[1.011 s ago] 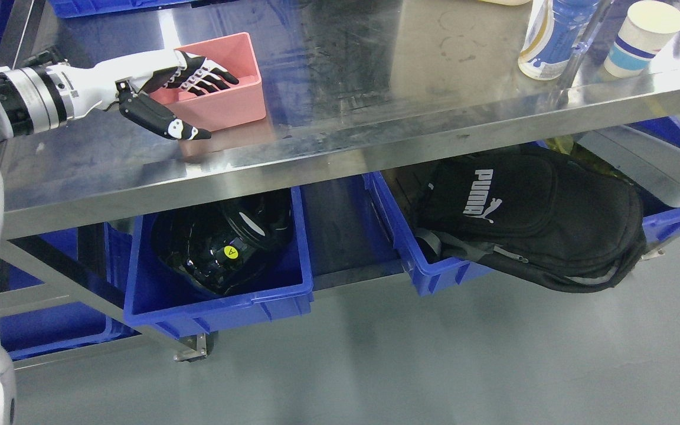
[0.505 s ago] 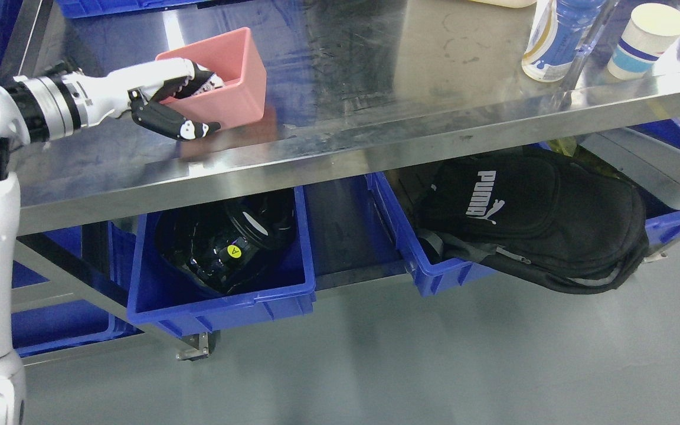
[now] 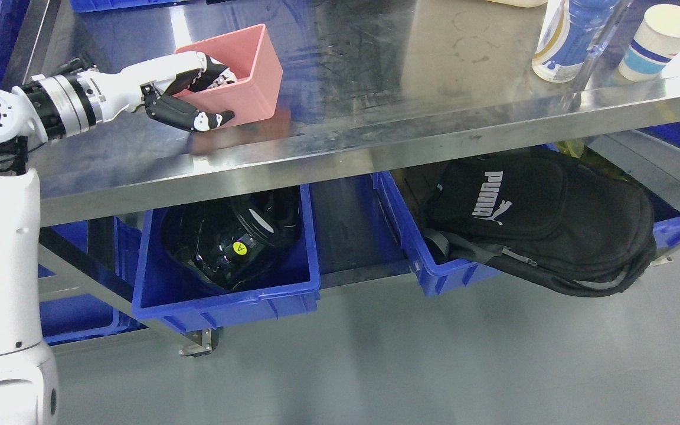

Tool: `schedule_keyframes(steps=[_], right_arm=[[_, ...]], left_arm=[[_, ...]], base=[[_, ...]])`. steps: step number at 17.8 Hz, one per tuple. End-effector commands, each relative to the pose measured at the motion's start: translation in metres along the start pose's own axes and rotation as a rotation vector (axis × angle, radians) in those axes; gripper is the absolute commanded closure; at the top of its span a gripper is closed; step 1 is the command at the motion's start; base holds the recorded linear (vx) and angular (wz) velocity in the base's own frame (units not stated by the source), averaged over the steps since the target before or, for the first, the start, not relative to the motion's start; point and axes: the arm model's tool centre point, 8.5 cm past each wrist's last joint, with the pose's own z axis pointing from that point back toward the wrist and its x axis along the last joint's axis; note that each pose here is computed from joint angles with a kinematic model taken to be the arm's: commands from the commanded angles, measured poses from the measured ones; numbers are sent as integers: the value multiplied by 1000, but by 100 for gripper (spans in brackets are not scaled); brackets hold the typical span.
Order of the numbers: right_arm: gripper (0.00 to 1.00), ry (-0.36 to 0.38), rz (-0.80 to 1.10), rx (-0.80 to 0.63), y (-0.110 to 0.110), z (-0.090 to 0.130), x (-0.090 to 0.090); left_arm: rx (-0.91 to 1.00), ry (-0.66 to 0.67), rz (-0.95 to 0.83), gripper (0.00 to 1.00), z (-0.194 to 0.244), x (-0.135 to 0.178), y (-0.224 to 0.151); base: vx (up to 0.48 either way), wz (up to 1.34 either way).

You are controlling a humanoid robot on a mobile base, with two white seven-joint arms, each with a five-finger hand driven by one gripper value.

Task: Place storage box into left shelf container
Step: 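Lift the pink box off the table with the left hand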

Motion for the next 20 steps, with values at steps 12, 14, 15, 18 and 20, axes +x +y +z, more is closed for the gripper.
schedule_keyframes(steps=[12, 14, 15, 18, 20], right_arm=[[1, -37, 0, -16, -11, -1, 18], [1, -37, 0, -16, -11, -1, 18], [1, -37, 0, -16, -11, -1, 18], [1, -37, 0, -16, -11, -1, 18], [1, -37, 0, -16, -11, -1, 18]], left_arm=[[379, -411, 49, 100, 33, 82, 35], [380, -364, -16, 100, 48, 84, 39], [387, -353, -38, 100, 54, 86, 41], [387, -346, -56, 100, 56, 83, 32], [377, -355, -75, 100, 48, 75, 18]], base=[[0, -18], [0, 0], [0, 0], [0, 0], [0, 0]])
